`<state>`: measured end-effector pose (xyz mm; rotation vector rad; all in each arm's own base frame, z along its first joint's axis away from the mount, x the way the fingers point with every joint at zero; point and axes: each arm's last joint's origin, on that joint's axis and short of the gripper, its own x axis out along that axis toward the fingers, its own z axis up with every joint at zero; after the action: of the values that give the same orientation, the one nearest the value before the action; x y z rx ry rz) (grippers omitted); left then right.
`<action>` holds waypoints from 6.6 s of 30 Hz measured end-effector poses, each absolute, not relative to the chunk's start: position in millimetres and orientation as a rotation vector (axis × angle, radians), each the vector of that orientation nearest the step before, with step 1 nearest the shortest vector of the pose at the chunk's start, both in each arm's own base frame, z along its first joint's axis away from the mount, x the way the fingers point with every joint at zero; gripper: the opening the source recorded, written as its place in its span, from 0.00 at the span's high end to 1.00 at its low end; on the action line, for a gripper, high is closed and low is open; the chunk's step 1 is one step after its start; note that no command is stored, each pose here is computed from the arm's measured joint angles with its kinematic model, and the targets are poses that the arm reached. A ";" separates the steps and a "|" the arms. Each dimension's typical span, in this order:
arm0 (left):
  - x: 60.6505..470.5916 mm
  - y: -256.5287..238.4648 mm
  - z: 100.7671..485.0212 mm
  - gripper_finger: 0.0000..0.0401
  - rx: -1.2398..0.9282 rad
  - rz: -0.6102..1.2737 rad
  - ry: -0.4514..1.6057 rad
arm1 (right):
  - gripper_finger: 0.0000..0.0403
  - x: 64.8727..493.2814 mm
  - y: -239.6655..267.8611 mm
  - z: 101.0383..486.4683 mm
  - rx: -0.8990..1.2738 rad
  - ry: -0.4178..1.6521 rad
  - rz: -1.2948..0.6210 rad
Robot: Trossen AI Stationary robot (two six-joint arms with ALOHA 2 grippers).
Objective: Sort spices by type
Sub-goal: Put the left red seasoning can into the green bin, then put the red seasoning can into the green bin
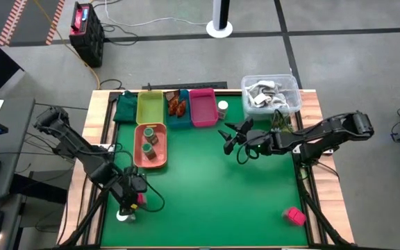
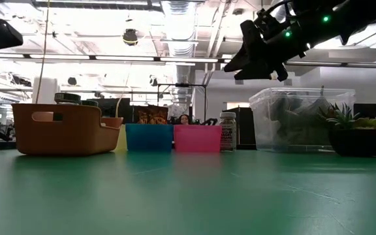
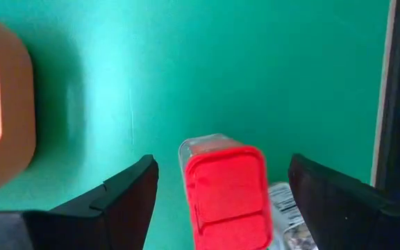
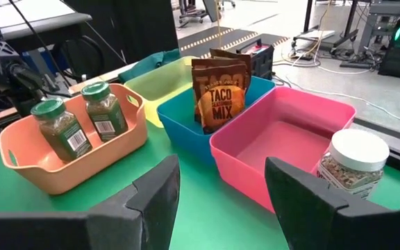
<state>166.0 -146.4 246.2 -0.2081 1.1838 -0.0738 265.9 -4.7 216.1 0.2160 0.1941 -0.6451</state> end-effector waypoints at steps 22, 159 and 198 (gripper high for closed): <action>181.8 -162.7 229.8 0.23 -0.111 -0.053 1.369 | 0.41 265.9 -4.4 216.0 0.216 0.196 -0.641; 193.9 266.4 280.5 0.45 -0.339 0.693 1.206 | 0.41 266.3 -3.0 209.2 0.194 0.307 -0.474; 207.0 289.1 285.2 0.32 -0.211 0.720 1.206 | 0.41 260.0 2.3 208.1 0.166 0.370 -0.461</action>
<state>207.0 289.1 285.2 -0.2112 1.2062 0.7197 260.0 2.3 208.1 0.1664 0.3700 -0.4614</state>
